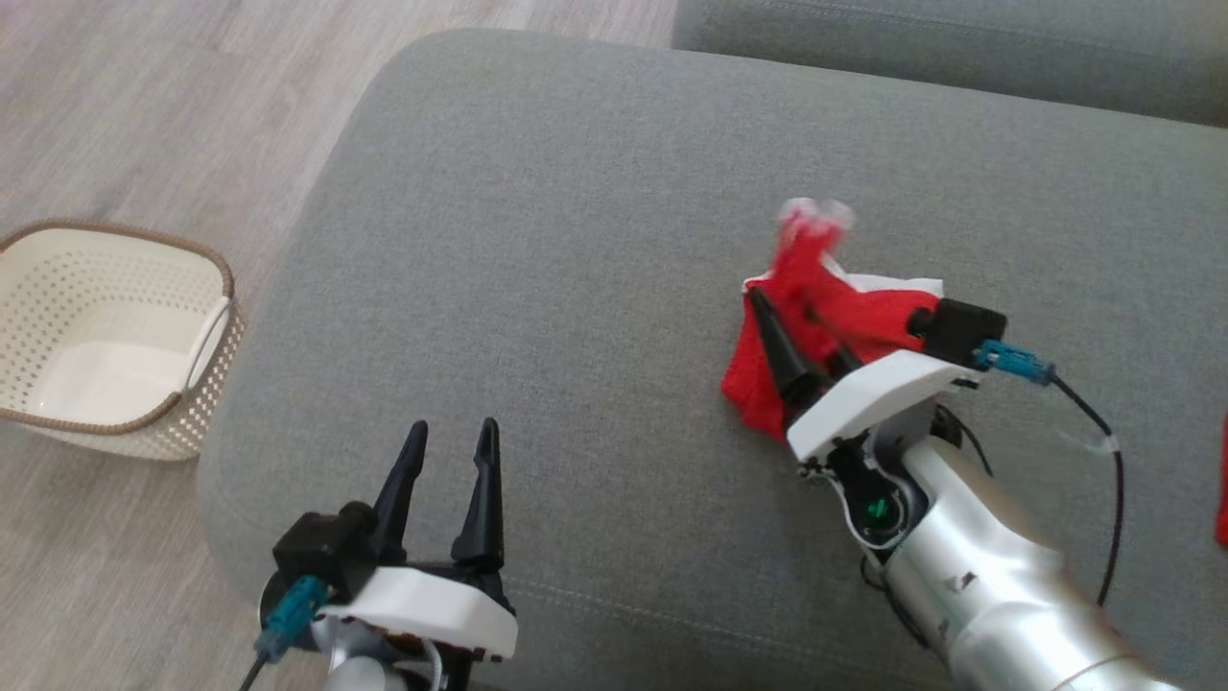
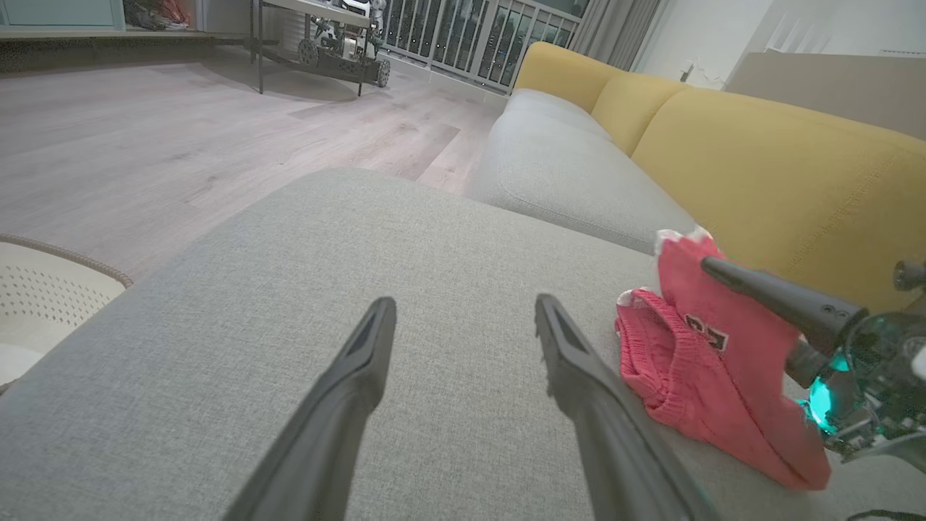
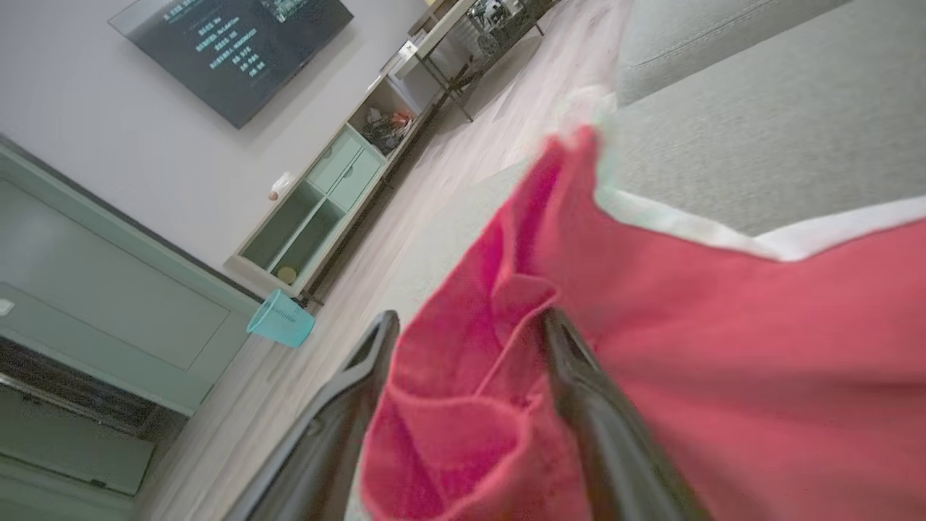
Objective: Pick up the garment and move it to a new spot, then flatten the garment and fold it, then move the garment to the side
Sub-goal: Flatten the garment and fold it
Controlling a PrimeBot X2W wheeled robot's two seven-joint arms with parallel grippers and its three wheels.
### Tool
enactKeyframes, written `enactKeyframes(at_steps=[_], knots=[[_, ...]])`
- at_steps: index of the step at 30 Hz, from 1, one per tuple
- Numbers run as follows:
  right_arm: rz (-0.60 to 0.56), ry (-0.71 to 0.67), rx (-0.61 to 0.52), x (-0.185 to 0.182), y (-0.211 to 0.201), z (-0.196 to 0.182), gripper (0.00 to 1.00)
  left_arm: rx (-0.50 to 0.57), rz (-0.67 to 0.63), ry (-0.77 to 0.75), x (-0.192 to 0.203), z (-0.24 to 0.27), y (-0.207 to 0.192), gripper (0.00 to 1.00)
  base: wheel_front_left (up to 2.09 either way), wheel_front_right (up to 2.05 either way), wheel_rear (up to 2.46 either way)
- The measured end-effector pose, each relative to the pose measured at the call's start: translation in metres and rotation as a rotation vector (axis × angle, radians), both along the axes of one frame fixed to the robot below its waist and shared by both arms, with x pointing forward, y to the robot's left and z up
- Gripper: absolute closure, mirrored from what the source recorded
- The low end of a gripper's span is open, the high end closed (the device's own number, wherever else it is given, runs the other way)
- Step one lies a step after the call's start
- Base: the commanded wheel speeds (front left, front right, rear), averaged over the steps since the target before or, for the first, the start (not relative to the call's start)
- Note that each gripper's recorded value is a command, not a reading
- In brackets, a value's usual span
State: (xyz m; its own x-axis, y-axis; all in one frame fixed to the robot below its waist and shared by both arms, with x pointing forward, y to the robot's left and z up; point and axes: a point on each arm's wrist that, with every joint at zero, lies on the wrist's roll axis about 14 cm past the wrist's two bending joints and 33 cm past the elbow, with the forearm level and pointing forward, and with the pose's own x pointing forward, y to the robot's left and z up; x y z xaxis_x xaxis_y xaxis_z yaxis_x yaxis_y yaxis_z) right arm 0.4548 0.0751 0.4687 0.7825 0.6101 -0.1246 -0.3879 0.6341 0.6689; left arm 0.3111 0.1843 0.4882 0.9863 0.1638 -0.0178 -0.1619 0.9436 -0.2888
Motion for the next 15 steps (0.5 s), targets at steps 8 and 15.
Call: enactKeyframes(at_steps=[8,15], knots=[[0.088,0.008,-0.062,-0.015,0.016,-0.016,0.0,0.001,0.007,0.013,-0.001,-0.003,0.001,0.0,0.0,0.0,0.0],[0.12,0.079,-0.126,-0.022,0.014,-0.043,0.0,0.001,0.006,0.026,0.001,-0.007,0.002,0.0,0.0,0.0,0.0]])
